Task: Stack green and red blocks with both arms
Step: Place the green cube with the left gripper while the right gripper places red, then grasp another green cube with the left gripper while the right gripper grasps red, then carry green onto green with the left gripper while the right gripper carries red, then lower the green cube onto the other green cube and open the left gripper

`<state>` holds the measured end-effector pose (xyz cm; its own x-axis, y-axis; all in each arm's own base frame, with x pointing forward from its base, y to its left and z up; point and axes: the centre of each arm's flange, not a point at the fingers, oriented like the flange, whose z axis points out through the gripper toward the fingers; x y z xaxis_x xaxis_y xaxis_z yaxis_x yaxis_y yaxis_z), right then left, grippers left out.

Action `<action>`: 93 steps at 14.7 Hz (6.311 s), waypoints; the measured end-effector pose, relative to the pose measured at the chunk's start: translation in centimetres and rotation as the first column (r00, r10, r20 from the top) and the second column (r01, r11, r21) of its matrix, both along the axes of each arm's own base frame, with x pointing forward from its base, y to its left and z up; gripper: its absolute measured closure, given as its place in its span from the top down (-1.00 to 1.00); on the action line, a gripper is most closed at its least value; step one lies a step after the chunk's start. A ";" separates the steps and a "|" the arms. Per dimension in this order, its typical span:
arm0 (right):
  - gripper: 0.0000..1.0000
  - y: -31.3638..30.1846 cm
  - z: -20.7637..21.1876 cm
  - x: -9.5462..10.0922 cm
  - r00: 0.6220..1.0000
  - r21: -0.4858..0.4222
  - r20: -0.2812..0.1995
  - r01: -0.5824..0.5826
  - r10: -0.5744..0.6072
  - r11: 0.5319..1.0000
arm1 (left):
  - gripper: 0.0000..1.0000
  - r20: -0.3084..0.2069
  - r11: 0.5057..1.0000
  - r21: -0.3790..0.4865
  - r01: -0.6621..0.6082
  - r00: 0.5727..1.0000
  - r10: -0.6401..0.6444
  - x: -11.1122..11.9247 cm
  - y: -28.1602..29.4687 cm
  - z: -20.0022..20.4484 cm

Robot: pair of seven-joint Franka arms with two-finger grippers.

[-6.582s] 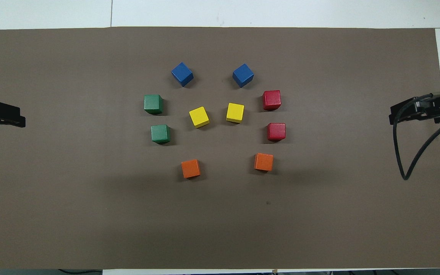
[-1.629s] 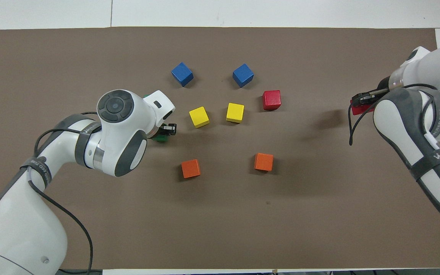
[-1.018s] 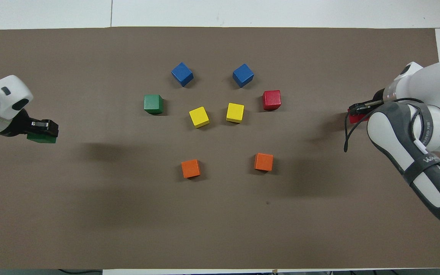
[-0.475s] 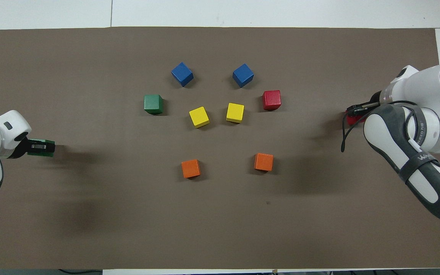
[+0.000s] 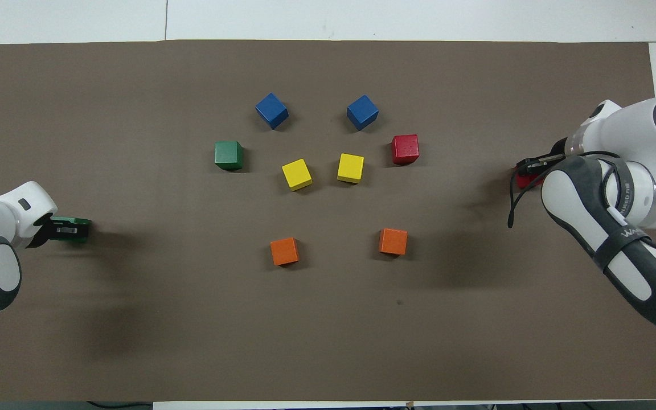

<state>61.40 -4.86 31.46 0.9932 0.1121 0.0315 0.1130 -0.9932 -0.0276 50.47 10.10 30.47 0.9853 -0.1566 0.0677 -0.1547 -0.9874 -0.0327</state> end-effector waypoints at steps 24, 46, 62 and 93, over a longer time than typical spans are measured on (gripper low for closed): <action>1.00 20.8 15.3 3.5 0.983 -0.070 -0.018 0.183 -0.184 0.981 | 1.00 -0.054 0.996 -0.087 0.004 0.999 -0.009 11.4 -20.1 18.2; 0.95 26.5 3.4 5.7 0.996 0.001 0.048 0.076 -0.075 0.997 | 1.00 0.043 0.996 -0.089 0.015 0.999 -0.011 12.7 -32.9 0.8; 0.10 26.8 -2.1 4.8 0.996 0.014 0.048 0.069 -0.070 0.998 | 0.09 -0.003 0.999 -0.036 -0.027 1.000 0.027 13.4 -30.1 6.5; 0.10 0.8 8.0 0.4 0.997 -0.077 0.054 -0.054 0.058 0.996 | 0.09 0.031 0.996 -0.034 -0.080 0.996 0.082 0.6 0.1 8.4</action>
<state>61.75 -4.06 39.49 0.9822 0.1714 0.0765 0.1674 -0.9843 0.0554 51.03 10.16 38.87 0.9919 -0.0735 0.1035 -0.0735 -0.9973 -0.0036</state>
